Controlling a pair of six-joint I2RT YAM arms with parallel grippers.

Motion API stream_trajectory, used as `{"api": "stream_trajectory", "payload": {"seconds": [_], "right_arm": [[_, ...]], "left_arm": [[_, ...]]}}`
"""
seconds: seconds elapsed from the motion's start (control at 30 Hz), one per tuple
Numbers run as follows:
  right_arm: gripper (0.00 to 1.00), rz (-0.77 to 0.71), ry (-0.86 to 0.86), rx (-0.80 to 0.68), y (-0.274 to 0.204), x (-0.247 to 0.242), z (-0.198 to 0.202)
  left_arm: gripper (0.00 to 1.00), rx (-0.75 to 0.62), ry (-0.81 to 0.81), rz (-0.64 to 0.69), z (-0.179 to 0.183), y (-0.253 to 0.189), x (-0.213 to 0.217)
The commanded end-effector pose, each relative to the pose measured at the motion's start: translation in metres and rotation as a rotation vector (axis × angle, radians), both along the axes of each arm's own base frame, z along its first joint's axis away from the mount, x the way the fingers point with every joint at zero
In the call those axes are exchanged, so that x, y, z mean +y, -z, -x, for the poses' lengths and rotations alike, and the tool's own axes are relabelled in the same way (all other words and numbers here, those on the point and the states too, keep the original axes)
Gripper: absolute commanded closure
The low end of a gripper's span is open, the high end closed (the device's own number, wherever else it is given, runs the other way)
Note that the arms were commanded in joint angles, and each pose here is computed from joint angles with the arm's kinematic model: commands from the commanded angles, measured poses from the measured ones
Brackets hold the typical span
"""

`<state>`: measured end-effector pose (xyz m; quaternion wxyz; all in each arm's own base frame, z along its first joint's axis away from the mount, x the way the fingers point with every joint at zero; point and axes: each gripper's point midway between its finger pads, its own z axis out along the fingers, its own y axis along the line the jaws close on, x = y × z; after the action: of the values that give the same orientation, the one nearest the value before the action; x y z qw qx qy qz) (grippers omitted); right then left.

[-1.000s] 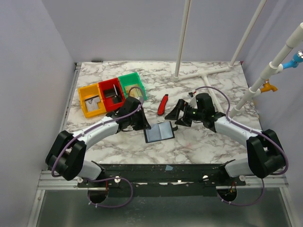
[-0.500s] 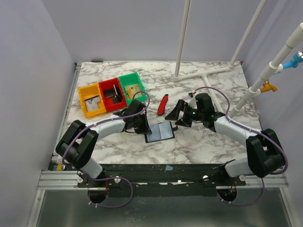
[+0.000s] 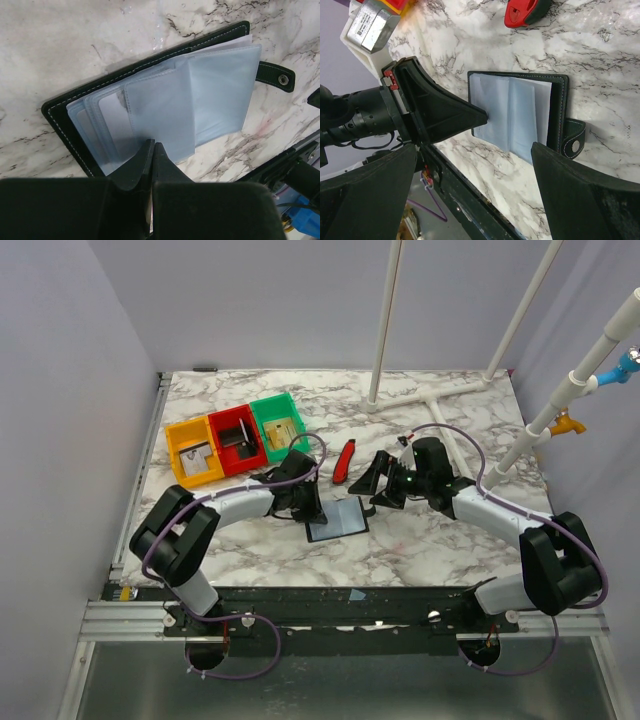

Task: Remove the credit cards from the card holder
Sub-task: Remove the credit card from the card holder.

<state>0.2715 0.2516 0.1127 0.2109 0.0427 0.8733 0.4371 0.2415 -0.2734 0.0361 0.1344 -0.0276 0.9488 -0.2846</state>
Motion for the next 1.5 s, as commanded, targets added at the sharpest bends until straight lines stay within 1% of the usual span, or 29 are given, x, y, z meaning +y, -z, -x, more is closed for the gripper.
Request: {"api": "stream_trajectory", "payload": {"seconds": [0.0, 0.17, 0.23, 0.33, 0.47, 0.5, 0.6, 0.67, 0.77, 0.83, 1.17, 1.47], "right_arm": [[0.00, 0.021, 0.004, -0.032, -0.006, 0.002, -0.006], [0.00, 0.036, -0.002, -0.035, -0.003, 0.005, -0.003], [0.02, 0.047, -0.005, -0.032, 0.000, 0.007, -0.001], [0.11, 0.070, -0.014, -0.026, 0.008, 0.012, 0.002], [0.31, 0.100, -0.031, -0.010, 0.020, 0.020, 0.004], [0.33, 0.107, -0.037, -0.009, 0.022, 0.022, 0.004], [0.34, 0.137, -0.051, -0.018, 0.029, 0.031, 0.003], [0.38, 0.156, -0.057, -0.021, 0.034, 0.036, 0.000], [0.49, 0.191, -0.060, -0.032, 0.042, 0.041, -0.002], [0.53, 0.231, -0.070, -0.014, 0.052, 0.042, 0.002], [0.53, 0.357, -0.075, -0.040, 0.074, 0.045, 0.001], [0.54, 0.407, -0.085, -0.049, 0.085, 0.048, 0.000]], "left_arm": [[1.00, -0.012, -0.006, -0.008, -0.008, 0.002, -0.008], [1.00, -0.005, -0.002, 0.000, -0.010, 0.004, -0.013], [1.00, -0.005, -0.001, 0.004, -0.011, 0.003, -0.015], [1.00, -0.002, 0.001, 0.006, -0.012, 0.004, -0.016], [1.00, -0.002, 0.002, 0.010, -0.012, 0.003, -0.017], [1.00, -0.001, 0.004, 0.009, -0.011, 0.004, -0.017], [1.00, -0.002, 0.006, 0.010, -0.011, 0.003, -0.017], [1.00, -0.003, 0.008, 0.010, -0.011, 0.003, -0.018], [1.00, -0.005, 0.007, 0.011, -0.011, 0.002, -0.018], [1.00, -0.006, 0.007, 0.011, -0.011, 0.002, -0.017], [1.00, -0.004, 0.007, 0.012, -0.010, 0.002, -0.017], [1.00, -0.008, 0.009, 0.014, -0.010, 0.001, -0.017]]}}
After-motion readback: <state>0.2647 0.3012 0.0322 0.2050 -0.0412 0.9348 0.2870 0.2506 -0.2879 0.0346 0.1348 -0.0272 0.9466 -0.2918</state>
